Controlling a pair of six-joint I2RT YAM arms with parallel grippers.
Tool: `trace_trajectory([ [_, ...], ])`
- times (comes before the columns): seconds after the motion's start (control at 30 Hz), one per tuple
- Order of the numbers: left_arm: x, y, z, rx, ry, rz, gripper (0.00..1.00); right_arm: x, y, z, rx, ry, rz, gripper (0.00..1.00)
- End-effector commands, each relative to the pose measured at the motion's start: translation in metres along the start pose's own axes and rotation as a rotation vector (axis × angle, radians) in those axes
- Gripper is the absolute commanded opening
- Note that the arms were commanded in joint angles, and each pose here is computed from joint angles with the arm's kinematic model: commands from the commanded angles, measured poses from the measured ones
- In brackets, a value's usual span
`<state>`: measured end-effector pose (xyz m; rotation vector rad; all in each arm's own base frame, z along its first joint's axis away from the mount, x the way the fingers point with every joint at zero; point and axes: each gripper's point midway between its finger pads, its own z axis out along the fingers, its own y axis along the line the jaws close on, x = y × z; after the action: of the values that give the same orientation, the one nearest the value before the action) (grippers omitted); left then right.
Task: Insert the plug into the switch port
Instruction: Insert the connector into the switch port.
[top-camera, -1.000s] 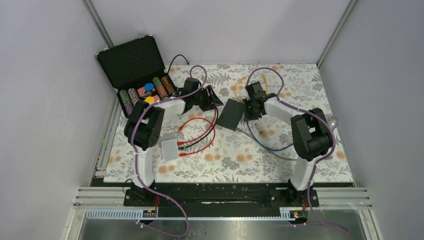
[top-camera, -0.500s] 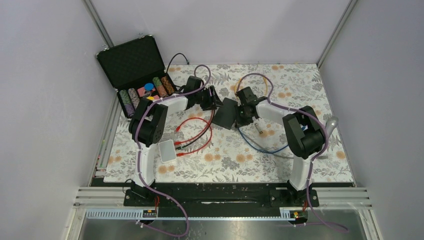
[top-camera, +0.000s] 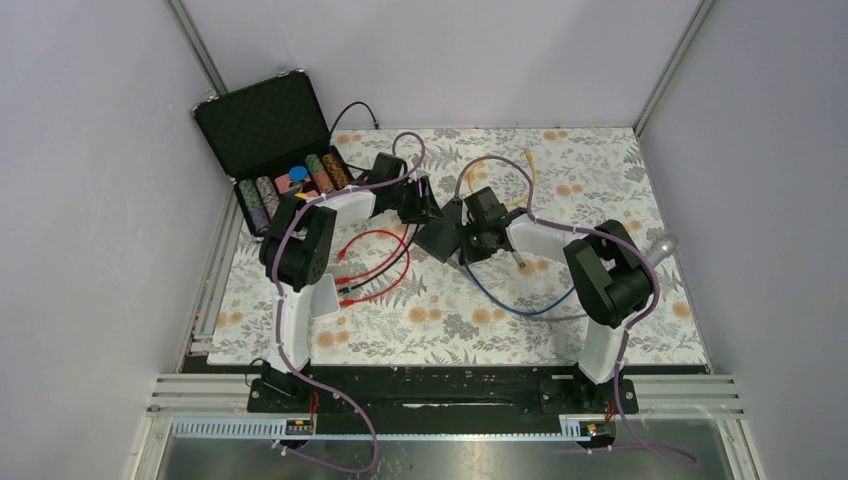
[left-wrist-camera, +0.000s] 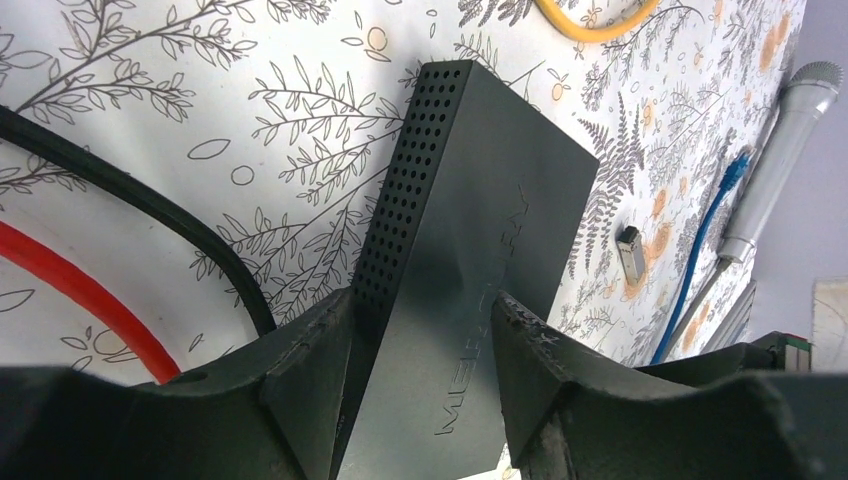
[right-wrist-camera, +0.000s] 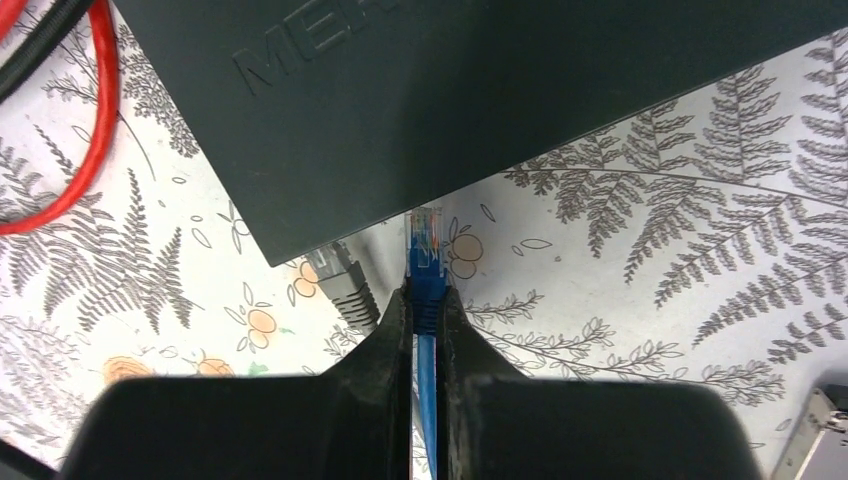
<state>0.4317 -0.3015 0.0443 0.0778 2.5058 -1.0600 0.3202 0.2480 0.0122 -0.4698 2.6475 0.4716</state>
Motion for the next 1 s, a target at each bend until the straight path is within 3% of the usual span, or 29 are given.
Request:
trace_trajectory([
  [0.0, -0.006, -0.013, -0.001, 0.036, 0.011, 0.041, 0.53, -0.017, -0.009, -0.011, 0.047, -0.073, -0.1, 0.0],
  [0.6, 0.001, -0.012, 0.006, 0.068, 0.048, 0.027, 0.53, -0.042, -0.004, -0.012, 0.021, -0.142, -0.248, 0.0],
  [0.97, 0.008, -0.013, 0.006, 0.084, 0.054, 0.006, 0.53, -0.041, 0.005, -0.017, -0.025, -0.159, -0.259, 0.0],
])
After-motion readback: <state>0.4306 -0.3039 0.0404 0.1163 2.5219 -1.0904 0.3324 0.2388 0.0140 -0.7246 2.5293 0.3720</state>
